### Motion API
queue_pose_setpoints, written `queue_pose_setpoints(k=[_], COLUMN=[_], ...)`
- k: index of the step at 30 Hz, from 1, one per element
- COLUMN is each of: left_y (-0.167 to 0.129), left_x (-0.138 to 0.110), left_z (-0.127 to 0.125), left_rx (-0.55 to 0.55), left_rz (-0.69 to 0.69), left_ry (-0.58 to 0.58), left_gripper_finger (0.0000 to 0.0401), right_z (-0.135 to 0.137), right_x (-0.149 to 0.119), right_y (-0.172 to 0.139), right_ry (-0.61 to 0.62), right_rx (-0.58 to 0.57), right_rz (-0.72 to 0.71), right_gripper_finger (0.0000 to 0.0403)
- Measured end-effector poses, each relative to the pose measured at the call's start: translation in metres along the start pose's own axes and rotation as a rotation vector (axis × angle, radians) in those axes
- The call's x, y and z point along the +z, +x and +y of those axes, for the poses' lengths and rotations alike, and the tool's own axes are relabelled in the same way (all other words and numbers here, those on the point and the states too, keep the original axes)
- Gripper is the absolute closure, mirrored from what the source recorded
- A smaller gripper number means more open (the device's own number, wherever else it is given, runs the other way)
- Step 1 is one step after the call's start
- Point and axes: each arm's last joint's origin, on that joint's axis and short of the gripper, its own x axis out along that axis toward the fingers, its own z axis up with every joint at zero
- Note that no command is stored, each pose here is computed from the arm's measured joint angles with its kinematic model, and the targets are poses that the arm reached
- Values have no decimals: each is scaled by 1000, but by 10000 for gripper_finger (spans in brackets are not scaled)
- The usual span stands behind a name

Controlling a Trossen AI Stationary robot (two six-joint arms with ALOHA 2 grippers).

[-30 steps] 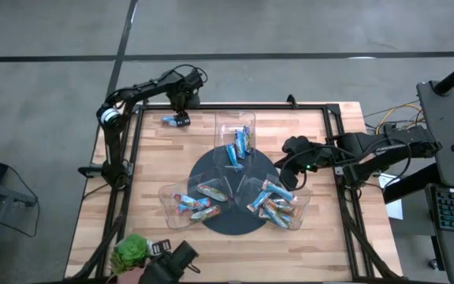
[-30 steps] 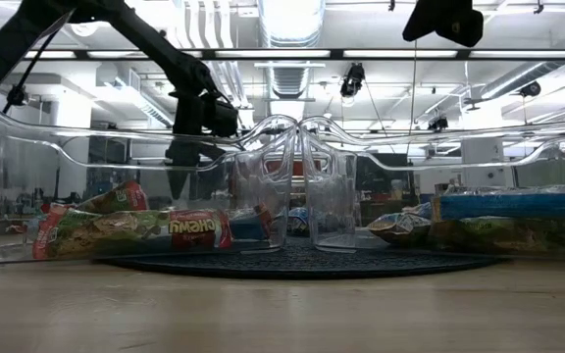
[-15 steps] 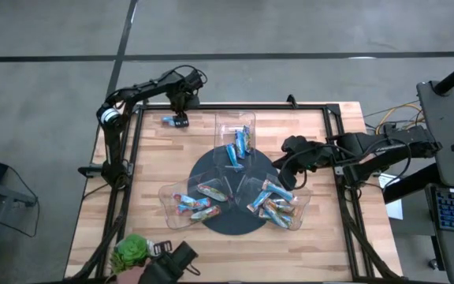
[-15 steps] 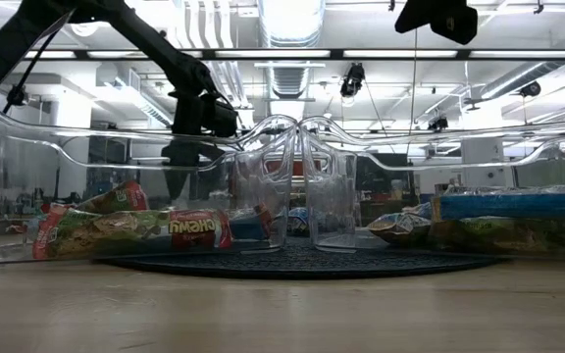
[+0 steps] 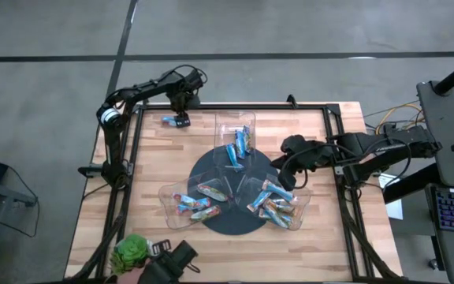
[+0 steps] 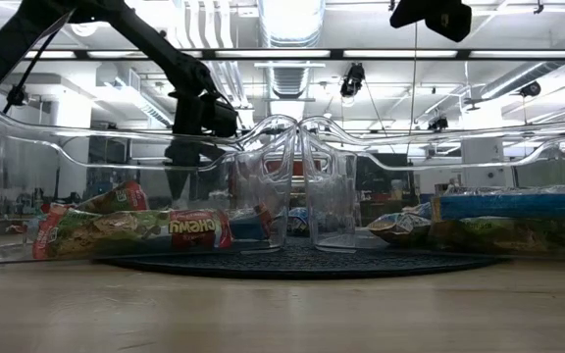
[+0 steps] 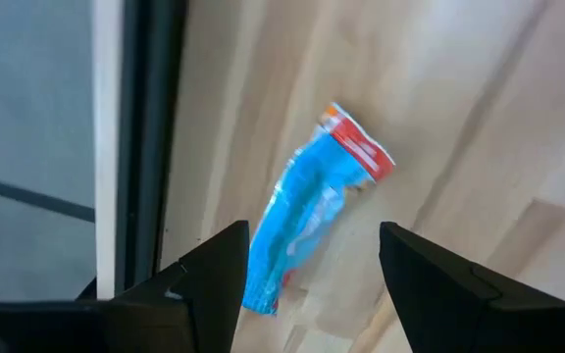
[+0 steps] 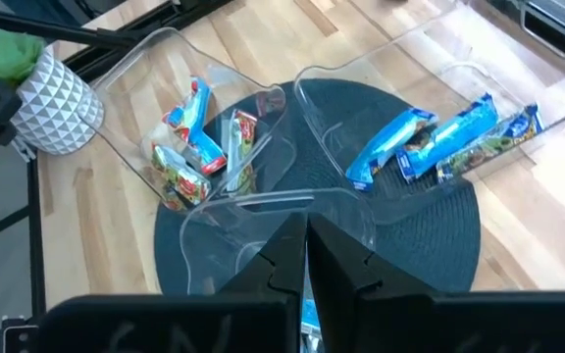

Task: Pick and place Granola Bars by type
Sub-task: Put the red granola bar into the left transparent bin

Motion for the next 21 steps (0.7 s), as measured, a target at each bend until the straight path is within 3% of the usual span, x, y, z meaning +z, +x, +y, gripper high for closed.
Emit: queue_pose_setpoints(k=[13, 21], left_y=[0, -8], left_x=[1, 0], left_z=[5, 7], left_rx=[41, 55], left_rz=[-25, -25], left_ry=[-276, -845], left_gripper_finger=[191, 191], right_z=[1, 1], right_x=[1, 1], right_y=[0, 0], right_ry=[-23, -52], right_rx=[9, 7], right_rz=[-13, -14], right_gripper_finger=[394, 394])
